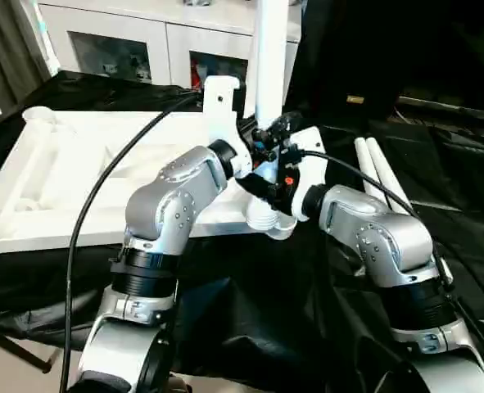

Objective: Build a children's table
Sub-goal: Insert table leg to table base

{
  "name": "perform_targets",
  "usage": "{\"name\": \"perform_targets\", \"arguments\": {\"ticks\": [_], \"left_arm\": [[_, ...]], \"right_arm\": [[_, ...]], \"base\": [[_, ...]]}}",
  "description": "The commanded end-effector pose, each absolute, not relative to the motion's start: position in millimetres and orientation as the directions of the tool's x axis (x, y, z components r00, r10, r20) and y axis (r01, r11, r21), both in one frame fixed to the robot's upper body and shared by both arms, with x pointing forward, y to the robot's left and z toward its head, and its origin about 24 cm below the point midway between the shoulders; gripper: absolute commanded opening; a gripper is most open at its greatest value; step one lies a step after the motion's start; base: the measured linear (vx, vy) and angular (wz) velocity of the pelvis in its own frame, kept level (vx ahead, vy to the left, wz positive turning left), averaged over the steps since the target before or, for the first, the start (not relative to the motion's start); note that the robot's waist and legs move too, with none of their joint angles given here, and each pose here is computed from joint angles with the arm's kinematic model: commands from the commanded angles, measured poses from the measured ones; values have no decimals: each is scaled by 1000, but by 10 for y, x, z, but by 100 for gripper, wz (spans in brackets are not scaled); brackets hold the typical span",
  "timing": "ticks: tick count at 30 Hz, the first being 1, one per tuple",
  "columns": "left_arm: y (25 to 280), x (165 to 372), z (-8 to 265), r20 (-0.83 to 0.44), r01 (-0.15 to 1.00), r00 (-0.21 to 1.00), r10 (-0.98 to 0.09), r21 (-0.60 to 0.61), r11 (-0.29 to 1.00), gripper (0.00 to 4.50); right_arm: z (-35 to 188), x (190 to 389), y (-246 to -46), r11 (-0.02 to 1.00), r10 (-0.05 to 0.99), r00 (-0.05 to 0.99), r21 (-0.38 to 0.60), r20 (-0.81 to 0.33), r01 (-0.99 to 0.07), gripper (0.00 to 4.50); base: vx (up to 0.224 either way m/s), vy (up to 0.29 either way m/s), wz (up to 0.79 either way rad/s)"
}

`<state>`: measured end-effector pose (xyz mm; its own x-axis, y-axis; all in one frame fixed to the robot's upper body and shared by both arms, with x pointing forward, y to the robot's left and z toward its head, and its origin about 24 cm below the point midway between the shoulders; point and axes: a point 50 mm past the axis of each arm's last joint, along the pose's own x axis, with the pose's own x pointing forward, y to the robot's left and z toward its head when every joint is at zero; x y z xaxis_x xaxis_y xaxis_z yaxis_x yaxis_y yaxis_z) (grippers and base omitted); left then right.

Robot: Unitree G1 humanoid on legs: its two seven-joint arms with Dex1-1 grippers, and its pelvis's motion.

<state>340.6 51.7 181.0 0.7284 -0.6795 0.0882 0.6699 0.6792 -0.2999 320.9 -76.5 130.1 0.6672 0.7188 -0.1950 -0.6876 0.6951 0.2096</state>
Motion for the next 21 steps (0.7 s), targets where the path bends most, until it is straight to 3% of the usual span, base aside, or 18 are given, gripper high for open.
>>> {"name": "perform_targets", "arguments": {"ticks": [1,11,13,14,16,20,21], "left_arm": [[440,3358,1775,80,681,709,-700,-336,651,209],[507,3364,1782,91,674,716,-692,-346,652,195],[526,3360,1791,97,685,706,-702,-349,640,195],[528,3359,1792,98,687,703,-704,-349,637,195],[570,3295,1805,101,765,607,-788,-344,545,195],[611,3235,1822,108,822,517,-849,-342,456,190],[661,3199,1847,121,855,446,-887,-349,383,190]], "right_arm": [[1404,3208,-783,703,711,685,187,-160,-686,189],[1418,3224,-820,706,708,688,187,-159,-683,189],[1430,3210,-826,678,733,664,231,-146,-698,259],[1432,3208,-827,675,736,661,235,-145,-700,259],[1469,3150,-907,595,800,585,303,-132,-745,264],[1482,3085,-988,518,853,506,338,-130,-786,298],[1493,2990,-1056,413,908,403,382,-110,-827,302]], "base": [[0,0,0],[0,0,0],[0,0,0],[0,0,0],[0,0,0],[0,0,0],[0,0,0]]}}
